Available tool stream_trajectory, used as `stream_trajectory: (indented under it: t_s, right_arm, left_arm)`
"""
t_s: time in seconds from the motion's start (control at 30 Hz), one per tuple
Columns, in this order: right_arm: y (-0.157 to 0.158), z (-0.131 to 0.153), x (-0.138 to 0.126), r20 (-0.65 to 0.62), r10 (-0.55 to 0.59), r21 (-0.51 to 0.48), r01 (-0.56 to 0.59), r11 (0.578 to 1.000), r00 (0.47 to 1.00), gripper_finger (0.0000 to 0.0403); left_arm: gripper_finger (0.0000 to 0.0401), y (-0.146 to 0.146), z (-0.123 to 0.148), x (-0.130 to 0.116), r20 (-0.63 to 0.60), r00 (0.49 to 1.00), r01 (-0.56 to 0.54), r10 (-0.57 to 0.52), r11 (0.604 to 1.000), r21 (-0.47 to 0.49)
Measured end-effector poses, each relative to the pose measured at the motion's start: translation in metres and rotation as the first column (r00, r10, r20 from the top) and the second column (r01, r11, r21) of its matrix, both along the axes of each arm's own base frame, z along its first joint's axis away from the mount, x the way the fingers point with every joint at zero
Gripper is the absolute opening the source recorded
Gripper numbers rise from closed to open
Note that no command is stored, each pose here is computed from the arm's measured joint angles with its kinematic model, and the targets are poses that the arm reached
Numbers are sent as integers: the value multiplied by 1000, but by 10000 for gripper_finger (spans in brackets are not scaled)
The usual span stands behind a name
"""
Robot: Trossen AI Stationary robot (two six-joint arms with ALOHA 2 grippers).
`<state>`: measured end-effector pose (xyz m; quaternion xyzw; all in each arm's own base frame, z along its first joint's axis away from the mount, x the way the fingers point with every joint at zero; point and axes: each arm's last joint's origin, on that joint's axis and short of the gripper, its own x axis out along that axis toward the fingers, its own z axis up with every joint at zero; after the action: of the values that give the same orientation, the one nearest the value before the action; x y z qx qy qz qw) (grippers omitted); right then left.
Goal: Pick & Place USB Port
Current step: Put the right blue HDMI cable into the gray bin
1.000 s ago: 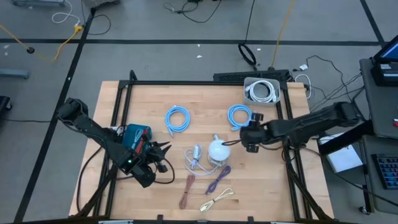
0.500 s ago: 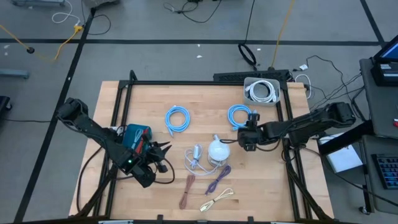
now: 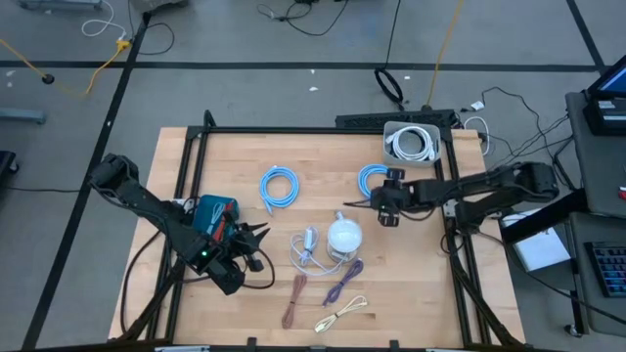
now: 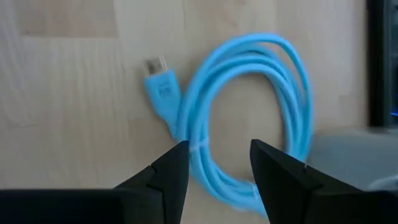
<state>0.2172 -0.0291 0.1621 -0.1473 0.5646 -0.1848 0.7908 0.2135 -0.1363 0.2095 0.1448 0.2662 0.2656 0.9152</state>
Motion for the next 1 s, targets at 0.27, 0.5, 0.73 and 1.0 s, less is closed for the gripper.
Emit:
stream_trajectory:
  t_s: [0.27,0.5,0.73,1.0]
  right_arm:
    - [-20,-26,-18,-5,-44,122,44,992,999,164]
    - [-25,-39,-29,6,-110,133,109,985,994,141]
    - [-14,-39,-27,39,-124,141,117,983,992,31]
    - [22,-8,-17,107,-101,30,99,995,989,31]
  left_arm:
    - [71,0,0,0,-2,1000,1,-1,1000,1]
    - [71,0,0,0,-5,1000,3,-3,1000,5]
    - [71,0,0,0,-1,1000,0,0,1000,0]
    - [71,6,0,3,62,995,-76,80,995,-63]
